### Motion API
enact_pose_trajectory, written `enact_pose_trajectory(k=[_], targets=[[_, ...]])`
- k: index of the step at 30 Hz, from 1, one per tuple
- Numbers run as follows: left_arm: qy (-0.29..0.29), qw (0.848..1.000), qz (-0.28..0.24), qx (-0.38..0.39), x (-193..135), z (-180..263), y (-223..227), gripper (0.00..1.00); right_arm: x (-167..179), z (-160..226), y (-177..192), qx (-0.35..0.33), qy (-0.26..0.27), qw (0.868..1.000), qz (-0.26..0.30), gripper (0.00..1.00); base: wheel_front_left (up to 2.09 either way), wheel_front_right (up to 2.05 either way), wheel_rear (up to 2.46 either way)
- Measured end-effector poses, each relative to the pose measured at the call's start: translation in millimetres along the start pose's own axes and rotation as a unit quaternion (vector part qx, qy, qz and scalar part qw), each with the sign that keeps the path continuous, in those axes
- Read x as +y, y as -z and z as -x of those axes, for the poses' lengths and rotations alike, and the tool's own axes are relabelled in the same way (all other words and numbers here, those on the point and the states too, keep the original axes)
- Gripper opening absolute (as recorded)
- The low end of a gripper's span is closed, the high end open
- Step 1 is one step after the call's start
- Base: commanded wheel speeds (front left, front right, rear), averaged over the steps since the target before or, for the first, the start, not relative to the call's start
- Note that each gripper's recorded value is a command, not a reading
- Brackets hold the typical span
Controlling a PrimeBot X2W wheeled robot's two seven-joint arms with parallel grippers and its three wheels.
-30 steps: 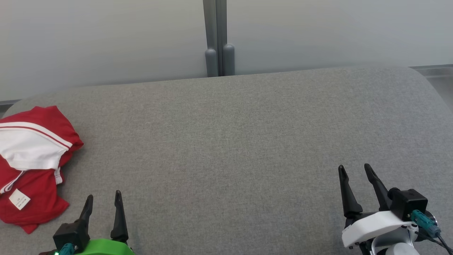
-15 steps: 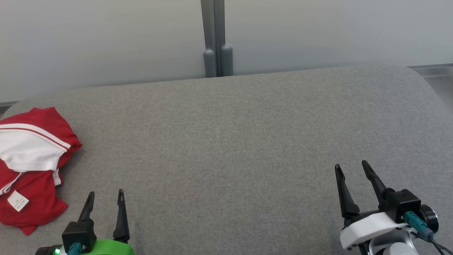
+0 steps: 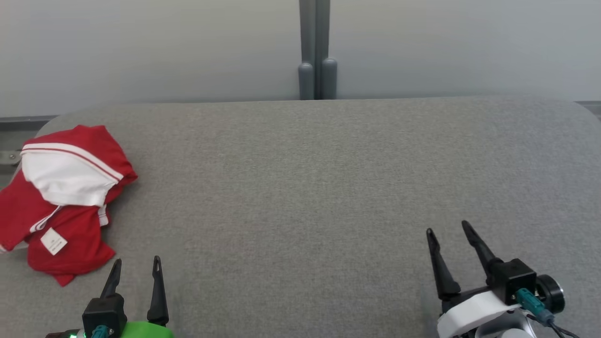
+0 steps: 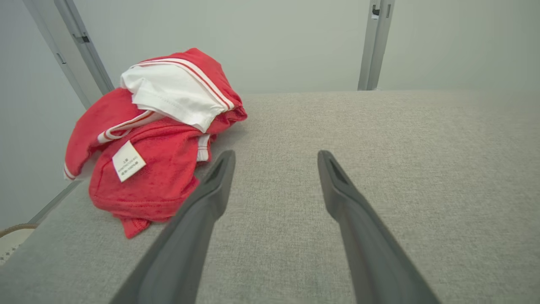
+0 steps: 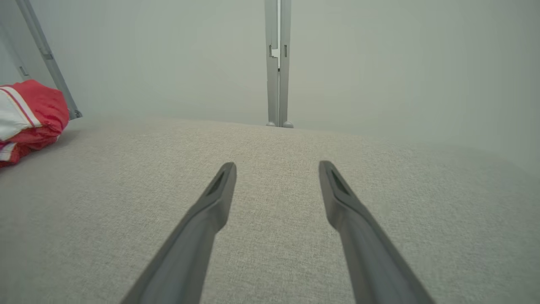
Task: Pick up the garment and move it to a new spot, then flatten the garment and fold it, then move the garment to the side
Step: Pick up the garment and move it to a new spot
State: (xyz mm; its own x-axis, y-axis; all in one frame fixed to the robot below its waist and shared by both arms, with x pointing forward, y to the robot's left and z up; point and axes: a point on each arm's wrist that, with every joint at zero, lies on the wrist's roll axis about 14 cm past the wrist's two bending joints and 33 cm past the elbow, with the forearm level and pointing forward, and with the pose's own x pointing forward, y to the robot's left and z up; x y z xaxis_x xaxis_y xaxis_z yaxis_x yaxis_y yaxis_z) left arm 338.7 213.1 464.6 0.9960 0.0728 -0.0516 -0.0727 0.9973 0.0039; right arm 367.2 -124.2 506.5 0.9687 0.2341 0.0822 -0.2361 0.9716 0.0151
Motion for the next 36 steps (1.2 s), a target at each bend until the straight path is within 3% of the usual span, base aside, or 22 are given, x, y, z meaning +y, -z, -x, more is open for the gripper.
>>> enact_pose_trajectory(k=[7, 15, 20, 23, 28, 32, 36], targets=[[-0.088, 0.996, 0.007, 0.017, 53, 39, 13, 1.00, 89, -18, 12, 0.018, -0.137, 0.990, -0.024, 1.00, 0.00, 0.00, 0.00], [-0.193, 0.980, 0.020, 0.045, 106, 102, 34, 1.00, 187, -21, 15, 0.025, -0.288, 0.957, -0.032, 1.00, 0.00, 0.00, 0.00], [-0.260, 0.963, 0.030, 0.061, 134, 148, 47, 1.00, 226, -19, 15, 0.028, -0.347, 0.937, -0.035, 1.00, 0.00, 0.00, 0.00], [-0.285, 0.955, 0.037, 0.071, 140, 167, 54, 1.00, 236, -17, 20, 0.036, -0.361, 0.931, -0.038, 1.00, 0.00, 0.00, 0.00], [-0.284, 0.955, 0.054, 0.066, 141, 166, 55, 1.00, 224, -19, 26, 0.045, -0.342, 0.938, -0.038, 1.00, 0.00, 0.00, 0.00], [-0.245, 0.965, 0.083, 0.041, 133, 135, 44, 1.00, 202, -27, 26, 0.044, -0.310, 0.949, -0.036, 1.00, 0.00, 0.00, 0.00], [-0.201, 0.979, 0.042, 0.011, 148, 88, 10, 1.00, 174, -35, 29, 0.044, -0.277, 0.959, -0.026, 1.00, 0.00, 0.00, 0.00]])
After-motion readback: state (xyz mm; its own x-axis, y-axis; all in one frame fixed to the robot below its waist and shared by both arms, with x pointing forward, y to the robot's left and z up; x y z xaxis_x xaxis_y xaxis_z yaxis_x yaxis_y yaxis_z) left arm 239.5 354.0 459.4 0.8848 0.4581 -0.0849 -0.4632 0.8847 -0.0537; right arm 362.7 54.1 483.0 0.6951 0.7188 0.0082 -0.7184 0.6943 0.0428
